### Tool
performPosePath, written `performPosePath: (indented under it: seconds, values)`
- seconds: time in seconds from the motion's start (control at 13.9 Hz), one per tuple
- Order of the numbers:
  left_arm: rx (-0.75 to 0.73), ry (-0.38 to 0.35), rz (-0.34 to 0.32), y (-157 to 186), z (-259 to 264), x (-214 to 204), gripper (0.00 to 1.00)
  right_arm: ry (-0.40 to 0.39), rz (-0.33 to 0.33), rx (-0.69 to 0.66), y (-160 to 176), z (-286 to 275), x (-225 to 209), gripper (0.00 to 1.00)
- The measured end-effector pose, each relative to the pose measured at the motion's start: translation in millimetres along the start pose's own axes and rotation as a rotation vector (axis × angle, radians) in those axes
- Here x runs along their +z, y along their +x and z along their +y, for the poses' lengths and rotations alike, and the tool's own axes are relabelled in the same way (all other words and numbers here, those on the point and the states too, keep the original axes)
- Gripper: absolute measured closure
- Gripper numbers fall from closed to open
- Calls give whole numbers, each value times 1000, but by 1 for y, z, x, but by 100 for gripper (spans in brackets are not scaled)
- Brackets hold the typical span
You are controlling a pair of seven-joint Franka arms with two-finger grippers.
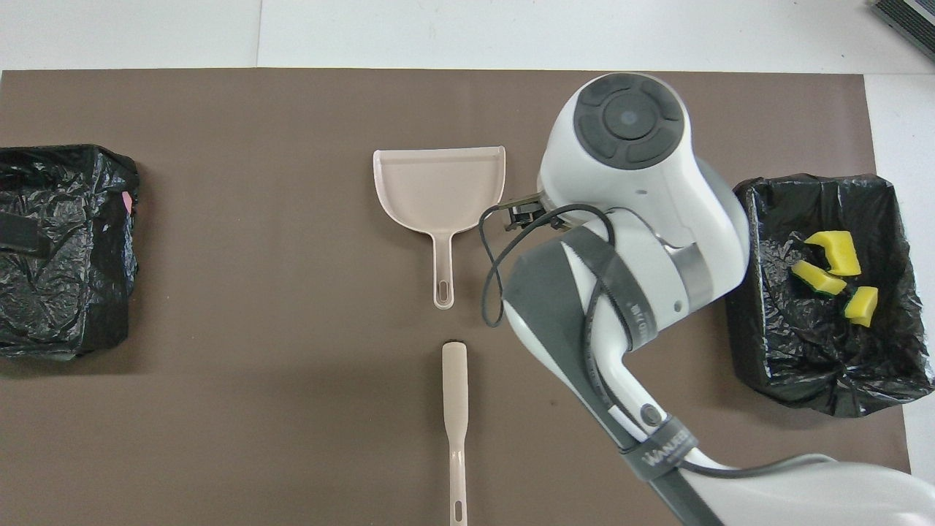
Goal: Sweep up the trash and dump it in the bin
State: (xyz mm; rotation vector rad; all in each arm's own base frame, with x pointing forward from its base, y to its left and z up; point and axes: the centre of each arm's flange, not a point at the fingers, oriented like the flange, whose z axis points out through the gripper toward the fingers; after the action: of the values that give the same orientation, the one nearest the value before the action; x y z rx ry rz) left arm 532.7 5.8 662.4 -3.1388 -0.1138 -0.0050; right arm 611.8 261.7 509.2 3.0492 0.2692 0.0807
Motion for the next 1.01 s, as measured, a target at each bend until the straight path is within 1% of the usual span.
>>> performPosePath:
  seconds: [0.29, 0.5, 0.65, 0.86, 0.93, 1.01]
  values:
    - [0, 0, 0, 0, 0, 0, 0, 17, -26, -102, 0, 80, -18, 0]
    - [0, 0, 0, 0, 0, 0, 0, 21, -44, -152, -14, 151, -42, 0]
    - [0, 0, 0, 0, 0, 0, 0, 20, -64, -129, -29, 184, -59, 0]
    - [0, 0, 0, 0, 0, 0, 0, 20, -93, -96, -54, 217, -84, 0]
    - [0, 0, 0, 0, 0, 0, 0, 33, -102, -86, -64, 227, -88, 0]
    - [0, 0, 0, 0, 0, 0, 0, 62, -108, -70, -73, 233, -88, 0]
